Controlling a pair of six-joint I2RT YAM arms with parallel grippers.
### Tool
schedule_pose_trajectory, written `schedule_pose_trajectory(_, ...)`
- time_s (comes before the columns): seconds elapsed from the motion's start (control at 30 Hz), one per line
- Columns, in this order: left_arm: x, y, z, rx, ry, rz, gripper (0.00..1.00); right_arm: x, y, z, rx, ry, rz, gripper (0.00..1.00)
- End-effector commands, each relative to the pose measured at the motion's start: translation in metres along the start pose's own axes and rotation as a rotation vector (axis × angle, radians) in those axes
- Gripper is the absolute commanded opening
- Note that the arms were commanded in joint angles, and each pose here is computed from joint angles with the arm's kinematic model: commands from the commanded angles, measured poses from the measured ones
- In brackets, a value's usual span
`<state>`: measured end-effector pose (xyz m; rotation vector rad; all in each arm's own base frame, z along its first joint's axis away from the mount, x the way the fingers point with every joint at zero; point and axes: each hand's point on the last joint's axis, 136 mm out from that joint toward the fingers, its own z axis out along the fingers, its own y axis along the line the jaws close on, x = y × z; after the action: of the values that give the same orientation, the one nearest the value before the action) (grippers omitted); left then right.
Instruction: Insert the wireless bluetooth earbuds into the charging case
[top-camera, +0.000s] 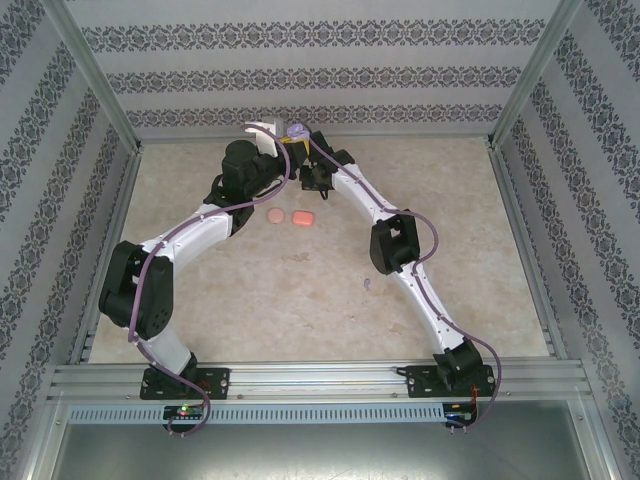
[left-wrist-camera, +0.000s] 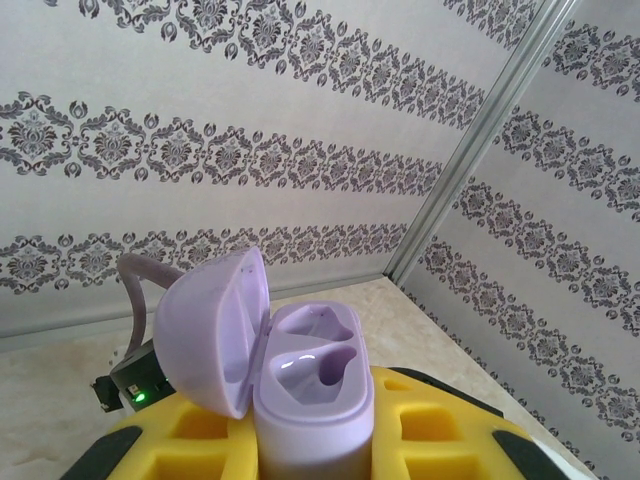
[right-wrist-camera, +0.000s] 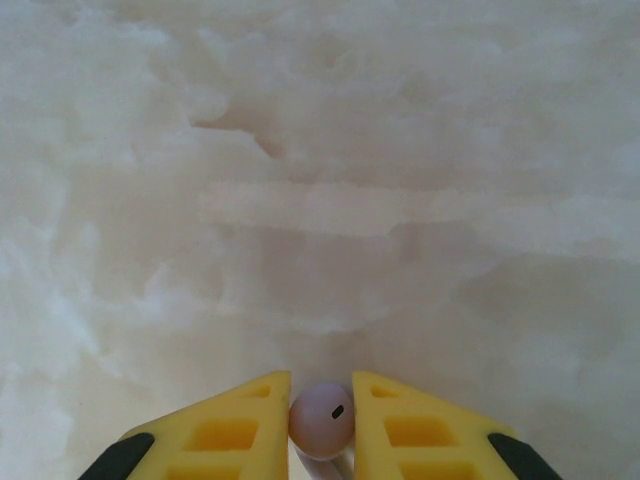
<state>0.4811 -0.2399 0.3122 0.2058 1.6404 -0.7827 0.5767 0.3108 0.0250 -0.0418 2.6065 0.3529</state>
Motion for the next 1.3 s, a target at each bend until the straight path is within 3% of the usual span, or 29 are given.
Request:
schedule_pose_trajectory(0.0, -0.017, -0.009, -0.008, 0.036, -0.044, -0.005, 0.00, 0.023, 0.001, -0.008, 0.053, 0.076, -0.060, 0.20)
schedule_pose_trajectory(0.63, -0.020, -0.015, -0.009, 0.051, -0.044, -0.017, 0.00, 0.037, -0.021, -0.042, 0.129, 0.101, -0.088, 0.17)
schedule_pose_trajectory(1.27, -0.016, -0.022, -0.020, 0.054, -0.029, -0.014, 0.00, 0.143, -0.042, -0.090, 0.144, 0.206, -0.042, 0.18)
